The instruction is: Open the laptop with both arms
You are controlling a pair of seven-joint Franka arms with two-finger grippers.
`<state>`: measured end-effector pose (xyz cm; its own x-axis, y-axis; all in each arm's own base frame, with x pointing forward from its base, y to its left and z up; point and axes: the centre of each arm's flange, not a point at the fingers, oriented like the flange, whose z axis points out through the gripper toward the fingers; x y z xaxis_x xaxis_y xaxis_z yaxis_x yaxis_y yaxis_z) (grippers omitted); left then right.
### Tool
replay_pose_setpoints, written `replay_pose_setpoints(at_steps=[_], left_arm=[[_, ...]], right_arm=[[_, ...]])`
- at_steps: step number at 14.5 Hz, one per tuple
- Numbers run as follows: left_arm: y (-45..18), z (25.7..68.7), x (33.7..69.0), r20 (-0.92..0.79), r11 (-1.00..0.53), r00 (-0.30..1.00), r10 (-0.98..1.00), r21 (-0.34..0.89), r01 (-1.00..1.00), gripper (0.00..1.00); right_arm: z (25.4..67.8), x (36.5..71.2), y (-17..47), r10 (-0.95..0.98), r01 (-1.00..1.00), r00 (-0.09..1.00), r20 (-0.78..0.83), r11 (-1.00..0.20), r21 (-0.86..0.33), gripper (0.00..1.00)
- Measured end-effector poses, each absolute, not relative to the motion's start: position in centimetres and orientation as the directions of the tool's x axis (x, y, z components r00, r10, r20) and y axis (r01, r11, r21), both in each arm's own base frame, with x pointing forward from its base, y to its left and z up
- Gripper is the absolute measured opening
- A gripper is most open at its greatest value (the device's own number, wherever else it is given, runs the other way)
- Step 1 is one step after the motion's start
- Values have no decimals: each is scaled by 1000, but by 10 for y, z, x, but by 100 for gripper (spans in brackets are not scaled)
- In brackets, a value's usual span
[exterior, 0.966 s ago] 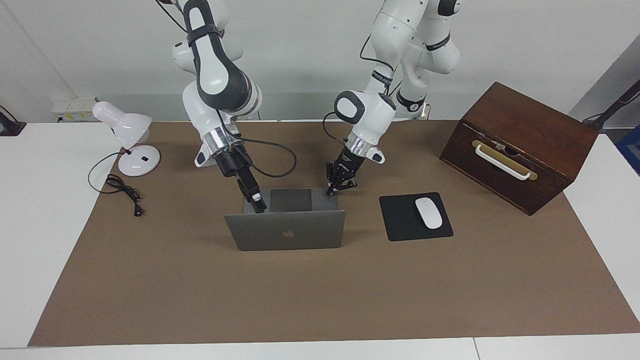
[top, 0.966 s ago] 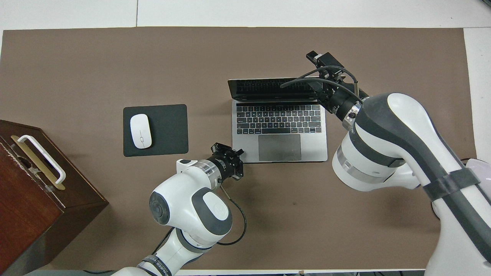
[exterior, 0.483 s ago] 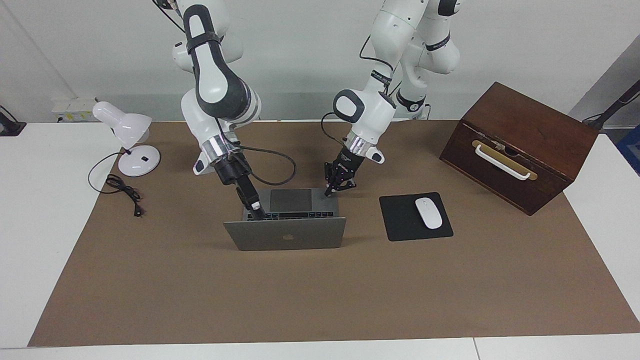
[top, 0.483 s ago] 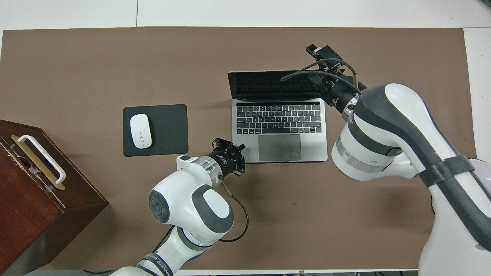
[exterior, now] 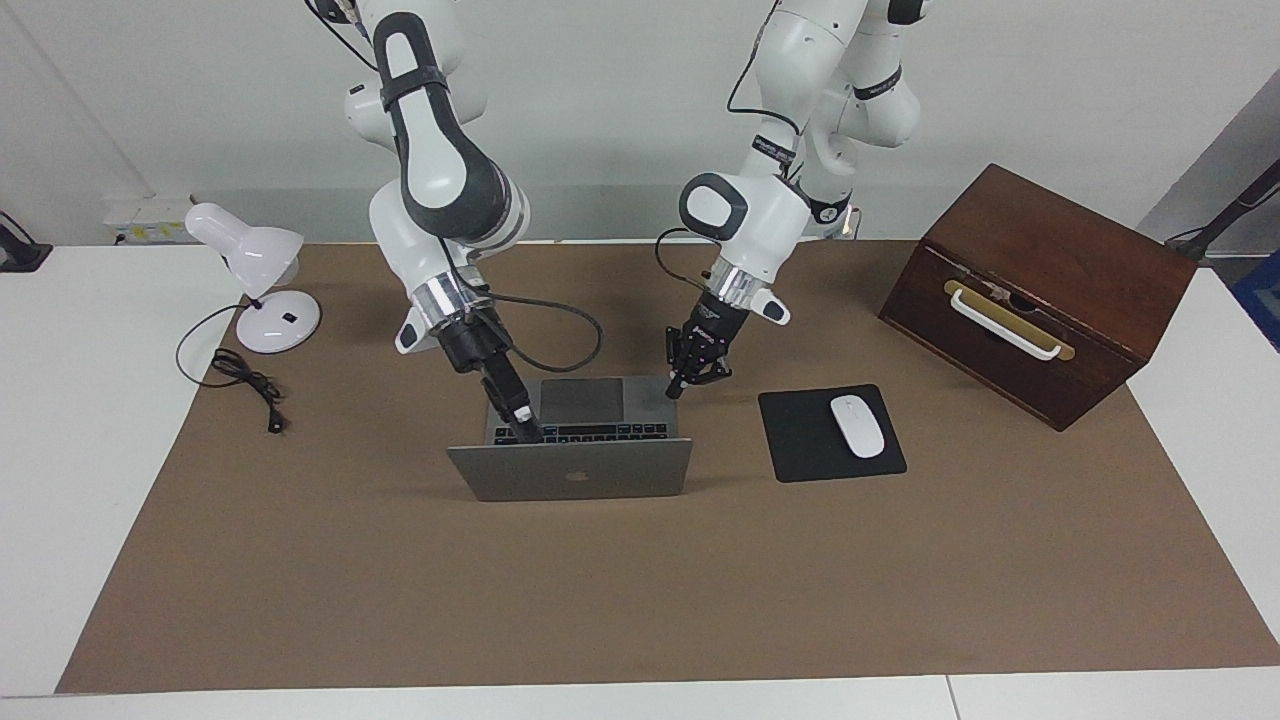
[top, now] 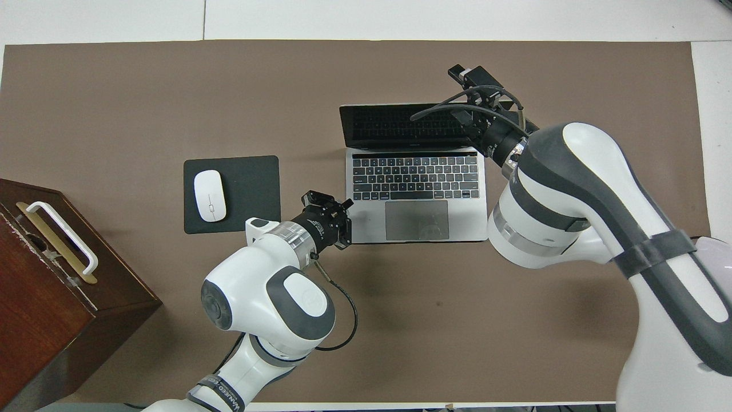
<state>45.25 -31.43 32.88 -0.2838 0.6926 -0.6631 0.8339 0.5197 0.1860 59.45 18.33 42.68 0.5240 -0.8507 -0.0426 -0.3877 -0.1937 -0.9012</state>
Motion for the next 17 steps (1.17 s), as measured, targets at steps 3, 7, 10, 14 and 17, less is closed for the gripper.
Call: replay_pose_setpoints(at_steps=[3,7,10,14,17], left_arm=[[-282,346,472,-650,488,-207,731,286,825,1],[-218,358,504,-606,474,-163,779,398,786,1],[-175,360,521,-552,437,-129,824,474,764,1],[-128,375,547,-481,377,-77,873,567,733,1],[-91,393,570,-457,347,-45,888,605,716,1]], right_arm=[[449,582,213,-853,-400,513,-97,-138,-906,100],[495,552,255,-860,-390,493,-132,-82,-917,100],[523,543,262,-855,-354,503,-126,-71,-932,100],[555,554,252,-836,-233,547,44,-203,-951,100],[585,569,243,-784,-115,595,178,-302,-946,100]])
